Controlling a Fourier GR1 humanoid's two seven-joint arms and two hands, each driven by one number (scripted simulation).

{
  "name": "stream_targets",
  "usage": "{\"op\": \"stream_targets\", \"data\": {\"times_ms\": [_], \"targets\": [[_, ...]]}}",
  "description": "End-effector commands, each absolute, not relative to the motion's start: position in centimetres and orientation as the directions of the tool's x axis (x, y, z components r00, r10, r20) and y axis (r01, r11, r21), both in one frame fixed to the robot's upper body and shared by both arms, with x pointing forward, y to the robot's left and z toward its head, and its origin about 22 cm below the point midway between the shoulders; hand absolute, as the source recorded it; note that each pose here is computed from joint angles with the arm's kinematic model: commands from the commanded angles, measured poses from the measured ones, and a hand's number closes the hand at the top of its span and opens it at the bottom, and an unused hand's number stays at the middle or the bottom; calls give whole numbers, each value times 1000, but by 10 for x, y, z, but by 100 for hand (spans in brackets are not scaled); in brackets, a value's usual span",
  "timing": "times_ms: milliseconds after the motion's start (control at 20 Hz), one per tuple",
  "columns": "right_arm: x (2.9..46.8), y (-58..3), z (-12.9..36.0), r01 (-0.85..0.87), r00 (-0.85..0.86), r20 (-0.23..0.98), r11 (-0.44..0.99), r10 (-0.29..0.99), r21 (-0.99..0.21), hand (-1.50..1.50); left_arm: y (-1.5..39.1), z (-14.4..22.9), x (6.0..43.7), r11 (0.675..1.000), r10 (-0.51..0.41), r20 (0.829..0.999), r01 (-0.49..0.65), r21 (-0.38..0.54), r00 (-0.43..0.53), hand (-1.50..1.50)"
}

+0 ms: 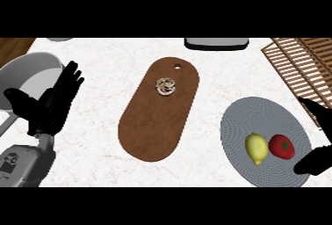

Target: Pick the tomato from the placemat and place it in the tiered shelf

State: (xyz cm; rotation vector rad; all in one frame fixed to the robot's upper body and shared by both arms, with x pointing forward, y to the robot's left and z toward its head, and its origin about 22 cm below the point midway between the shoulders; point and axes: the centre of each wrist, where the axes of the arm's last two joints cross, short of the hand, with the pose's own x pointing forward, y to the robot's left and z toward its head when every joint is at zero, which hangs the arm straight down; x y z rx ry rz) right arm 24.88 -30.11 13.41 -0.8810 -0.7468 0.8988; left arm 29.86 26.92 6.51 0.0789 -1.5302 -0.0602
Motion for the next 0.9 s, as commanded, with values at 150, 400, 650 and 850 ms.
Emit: {"op": "stream_targets", "data": {"times_ms": [150,400,650,850], "targets": [[252,-302,100,-408,457,63,272,887,-872,-150,287,60,285,995,-87,996,-37,88,36,0],[256,-284,98,-406,462,76,287,883,-868,-150,277,70,302,996,-91,995,-6,91,41,0],[236,-289,84,-410,467,71,287,882,-866,-150,294,64,289,996,-93,995,-13,93,37,0],[237,-298,60,-386,469,95,301,878,-872,-150,285,50,312,995,-89,995,-45,91,51,0]]}}
